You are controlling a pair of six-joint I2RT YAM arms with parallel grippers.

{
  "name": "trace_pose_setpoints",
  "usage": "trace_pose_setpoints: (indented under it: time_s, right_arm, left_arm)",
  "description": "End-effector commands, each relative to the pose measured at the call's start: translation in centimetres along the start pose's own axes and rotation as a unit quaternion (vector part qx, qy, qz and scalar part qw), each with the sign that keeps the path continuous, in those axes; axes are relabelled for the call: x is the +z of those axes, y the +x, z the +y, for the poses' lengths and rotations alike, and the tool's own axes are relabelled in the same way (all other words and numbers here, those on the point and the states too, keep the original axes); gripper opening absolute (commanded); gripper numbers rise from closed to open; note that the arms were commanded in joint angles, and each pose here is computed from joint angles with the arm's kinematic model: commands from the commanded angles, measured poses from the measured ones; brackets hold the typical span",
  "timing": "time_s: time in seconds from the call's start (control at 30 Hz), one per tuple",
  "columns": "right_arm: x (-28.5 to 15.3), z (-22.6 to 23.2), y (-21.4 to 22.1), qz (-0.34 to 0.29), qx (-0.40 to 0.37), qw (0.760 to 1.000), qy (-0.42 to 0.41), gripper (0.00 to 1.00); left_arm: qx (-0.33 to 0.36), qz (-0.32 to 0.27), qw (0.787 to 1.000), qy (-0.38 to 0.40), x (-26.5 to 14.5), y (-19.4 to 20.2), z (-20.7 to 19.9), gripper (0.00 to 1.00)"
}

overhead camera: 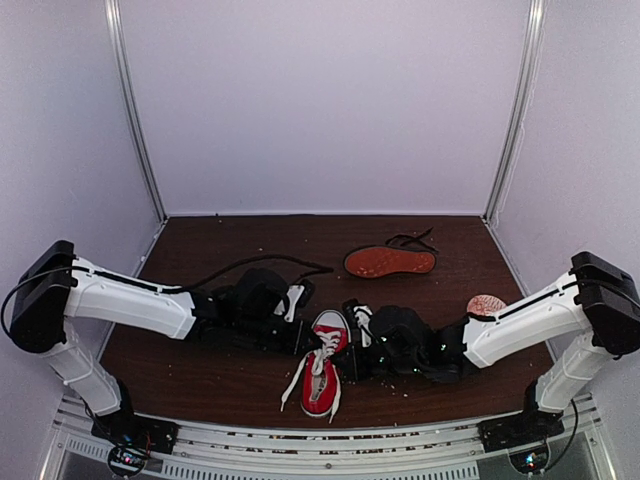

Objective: Tie the shoes
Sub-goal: Cross the half-tied shoelace with the shoelace loop.

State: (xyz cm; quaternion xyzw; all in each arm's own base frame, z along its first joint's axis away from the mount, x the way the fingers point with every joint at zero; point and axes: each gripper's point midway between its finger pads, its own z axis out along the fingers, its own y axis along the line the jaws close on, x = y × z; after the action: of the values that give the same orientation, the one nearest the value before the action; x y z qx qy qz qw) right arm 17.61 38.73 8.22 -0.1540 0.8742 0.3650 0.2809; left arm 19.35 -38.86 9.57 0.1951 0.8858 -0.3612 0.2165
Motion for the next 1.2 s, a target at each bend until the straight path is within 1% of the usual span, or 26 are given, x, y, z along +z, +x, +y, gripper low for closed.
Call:
trace_pose_setpoints:
  time_s: [0.0,0.4,0.87,1.0,1.17]
  right_arm:
    - [-0.6,0.2,-1.3,-0.019,-0.007,1.000,0.003,0.00]
    - [1.1,1.2,-1.3,-0.002,-0.024,1.000,-0.005,0.00]
    - [2.8,0.7,-0.5,0.011,-0.025,1.000,0.003,0.00]
    - [2.8,0.5,-0.8,0.005,-0.023,1.000,0.007,0.00]
    - [2.4,0.2,-1.3,-0.005,-0.019,1.000,0.014,0.00]
  left_arm:
    - [0.004,-0.032,0.999,0.005,-0.8,-1.3,-0.6,0.00]
    - [0.010,-0.033,0.999,0.017,-0.7,-1.4,-1.1,0.00]
    - [0.012,-0.021,0.999,0.037,-0.2,-0.9,-1.6,0.00]
    - [0.009,-0.014,0.999,0.032,-0.1,-0.5,-1.2,0.00]
    - [0.004,-0.007,1.000,0.003,-0.1,0.0,-0.1,0.00]
